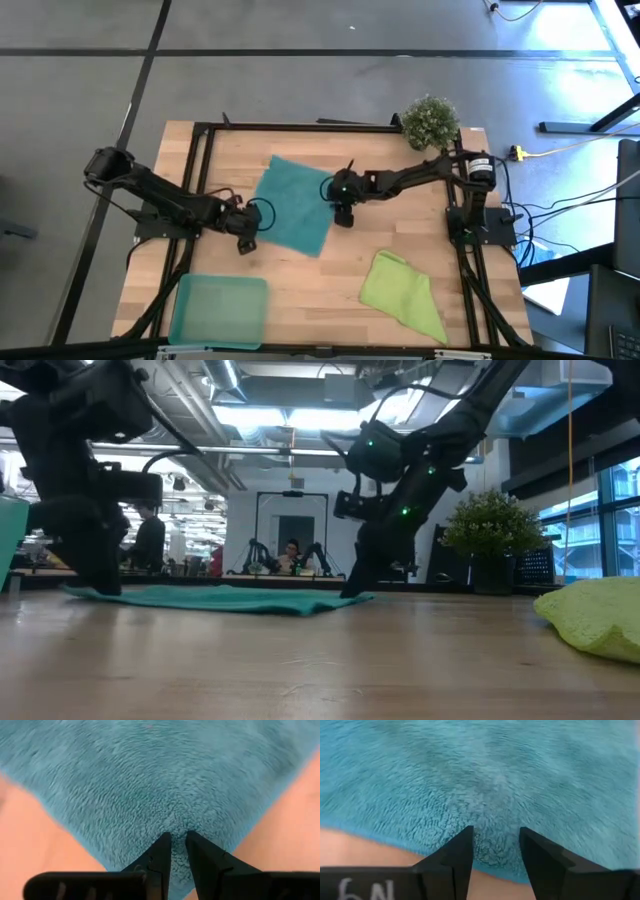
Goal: Roll microfiber towels into tight, uniform cylinder then place into a basket
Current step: Fold the blue microfiber towel
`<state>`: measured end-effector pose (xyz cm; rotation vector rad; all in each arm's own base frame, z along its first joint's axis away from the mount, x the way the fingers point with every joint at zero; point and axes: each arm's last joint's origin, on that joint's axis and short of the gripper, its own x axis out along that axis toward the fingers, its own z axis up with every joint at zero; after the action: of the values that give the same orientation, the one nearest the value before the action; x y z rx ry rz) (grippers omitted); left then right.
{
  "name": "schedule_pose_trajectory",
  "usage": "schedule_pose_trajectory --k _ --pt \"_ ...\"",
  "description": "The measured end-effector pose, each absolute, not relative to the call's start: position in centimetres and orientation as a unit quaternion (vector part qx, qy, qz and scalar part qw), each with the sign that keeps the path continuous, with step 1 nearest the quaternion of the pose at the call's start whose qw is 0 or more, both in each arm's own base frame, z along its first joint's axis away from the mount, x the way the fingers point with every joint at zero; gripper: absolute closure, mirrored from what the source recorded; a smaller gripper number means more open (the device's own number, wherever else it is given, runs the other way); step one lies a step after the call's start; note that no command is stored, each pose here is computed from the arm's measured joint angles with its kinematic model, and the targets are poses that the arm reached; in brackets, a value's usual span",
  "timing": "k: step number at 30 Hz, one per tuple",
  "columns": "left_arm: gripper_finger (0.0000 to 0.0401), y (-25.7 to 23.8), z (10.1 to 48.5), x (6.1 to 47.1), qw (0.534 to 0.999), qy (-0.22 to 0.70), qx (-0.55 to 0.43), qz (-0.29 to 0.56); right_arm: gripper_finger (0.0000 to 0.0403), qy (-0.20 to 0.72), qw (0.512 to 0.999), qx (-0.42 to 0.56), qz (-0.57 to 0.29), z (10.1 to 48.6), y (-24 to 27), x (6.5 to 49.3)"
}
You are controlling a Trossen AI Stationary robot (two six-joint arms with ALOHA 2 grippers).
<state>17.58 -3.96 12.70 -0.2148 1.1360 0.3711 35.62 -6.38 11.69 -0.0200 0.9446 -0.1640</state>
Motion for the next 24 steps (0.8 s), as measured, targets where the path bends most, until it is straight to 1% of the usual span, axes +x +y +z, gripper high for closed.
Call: schedule_pose_trajectory --k 3,6,9,11,13,15,20,24 --pt "0.0343 -4.5 12.8 17.9 0.833 0.524 -0.1 0.148 0.0242 0.453 0.885 -0.029 -0.105 11.8 -7.2 35.5" --pt "0.0344 -4.9 12.9 18.1 0.847 0.513 -0.074 0.12 0.0242 0.458 0.879 -0.053 -0.122 11.9 -7.8 35.3" --pt "0.0344 -5.1 13.9 18.5 0.855 0.507 -0.046 0.105 0.0242 0.467 0.874 -0.071 -0.115 12.5 -7.8 35.1" --pt "0.0343 -5.1 14.9 18.7 0.854 0.508 -0.041 0.104 0.0242 0.461 0.878 -0.074 -0.109 13.8 -7.5 35.3" --pt "0.0341 -5.2 15.5 18.6 0.849 0.517 -0.035 0.104 0.0242 0.458 0.881 -0.076 -0.095 15.1 -6.7 35.2" --pt "0.0339 -5.5 15.7 18.3 0.844 0.527 -0.027 0.097 0.0242 0.458 0.882 -0.077 -0.072 15.6 -5.7 35.1" --pt "0.0343 -6.5 15.4 17.2 0.824 0.563 -0.003 0.066 0.0242 0.455 0.887 -0.069 0.029 15.5 -2.7 35.2" --pt "0.0343 -6.9 15.4 17.1 0.826 0.56 0.012 0.064 0.0242 0.453 0.886 -0.079 0.062 15.4 -0.6 35.3"
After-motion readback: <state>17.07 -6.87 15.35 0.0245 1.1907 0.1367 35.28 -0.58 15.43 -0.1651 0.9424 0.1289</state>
